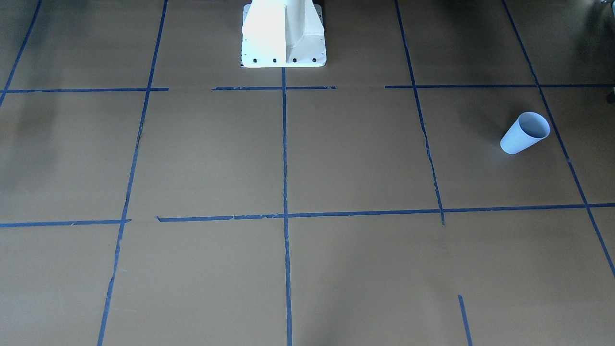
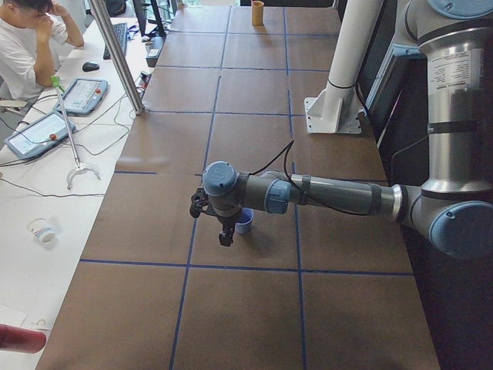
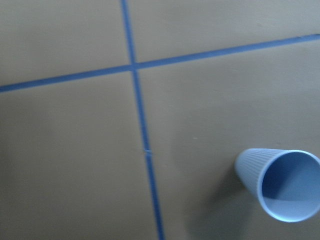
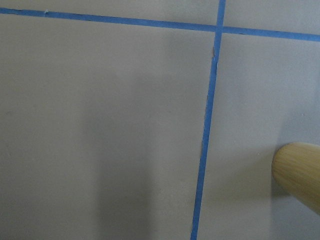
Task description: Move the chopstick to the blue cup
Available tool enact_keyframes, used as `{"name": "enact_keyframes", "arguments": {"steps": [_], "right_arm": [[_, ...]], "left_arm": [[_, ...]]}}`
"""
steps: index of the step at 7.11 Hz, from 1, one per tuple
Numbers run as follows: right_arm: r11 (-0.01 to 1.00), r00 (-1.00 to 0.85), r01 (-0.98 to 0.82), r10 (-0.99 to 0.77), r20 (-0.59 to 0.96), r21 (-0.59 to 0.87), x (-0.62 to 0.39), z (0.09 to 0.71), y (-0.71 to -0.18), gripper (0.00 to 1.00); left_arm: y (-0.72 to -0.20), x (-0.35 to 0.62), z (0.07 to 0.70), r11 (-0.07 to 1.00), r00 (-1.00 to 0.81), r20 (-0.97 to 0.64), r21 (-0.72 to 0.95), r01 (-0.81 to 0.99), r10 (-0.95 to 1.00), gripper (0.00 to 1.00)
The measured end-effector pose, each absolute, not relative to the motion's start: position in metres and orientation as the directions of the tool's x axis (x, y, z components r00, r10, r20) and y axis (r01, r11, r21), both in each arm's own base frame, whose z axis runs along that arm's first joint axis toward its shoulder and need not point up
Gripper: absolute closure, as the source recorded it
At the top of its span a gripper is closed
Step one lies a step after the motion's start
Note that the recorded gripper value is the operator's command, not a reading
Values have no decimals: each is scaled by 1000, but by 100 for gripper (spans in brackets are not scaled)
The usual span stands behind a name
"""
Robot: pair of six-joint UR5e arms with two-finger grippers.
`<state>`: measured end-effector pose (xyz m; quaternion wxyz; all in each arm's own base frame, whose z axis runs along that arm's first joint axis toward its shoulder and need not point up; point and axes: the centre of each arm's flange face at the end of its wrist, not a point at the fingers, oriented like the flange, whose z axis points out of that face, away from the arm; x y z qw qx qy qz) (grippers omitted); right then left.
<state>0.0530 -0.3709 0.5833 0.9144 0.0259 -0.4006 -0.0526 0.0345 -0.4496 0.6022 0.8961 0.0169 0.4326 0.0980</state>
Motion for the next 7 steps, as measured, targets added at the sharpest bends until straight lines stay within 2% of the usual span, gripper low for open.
{"name": "enact_keyframes", "arguments": {"steps": [2, 3, 4, 5, 6, 7], "right_arm": [[990, 672, 81, -138, 727, 114, 52, 575, -377, 0], [990, 673, 81, -141, 726, 118, 52, 573, -379, 0], [990, 674, 78, -139, 726, 116, 52, 573, -380, 0], [990, 672, 76, -136, 728, 115, 52, 573, -381, 0], [991, 671, 75, -135, 729, 114, 52, 572, -381, 0], [991, 670, 75, -135, 730, 114, 52, 572, -380, 0]], "left_arm": [[-455, 95, 612, 975, 610, -771, 58, -214, 180, 1], [-455, 113, 614, 971, 612, -769, 44, -236, 184, 20], [-455, 122, 617, 968, 613, -768, 34, -247, 184, 59], [-455, 126, 621, 967, 614, -768, 28, -252, 182, 81], [-455, 129, 625, 966, 613, -768, 29, -258, 187, 93], [-455, 133, 628, 964, 611, -768, 32, -263, 192, 99]]}}
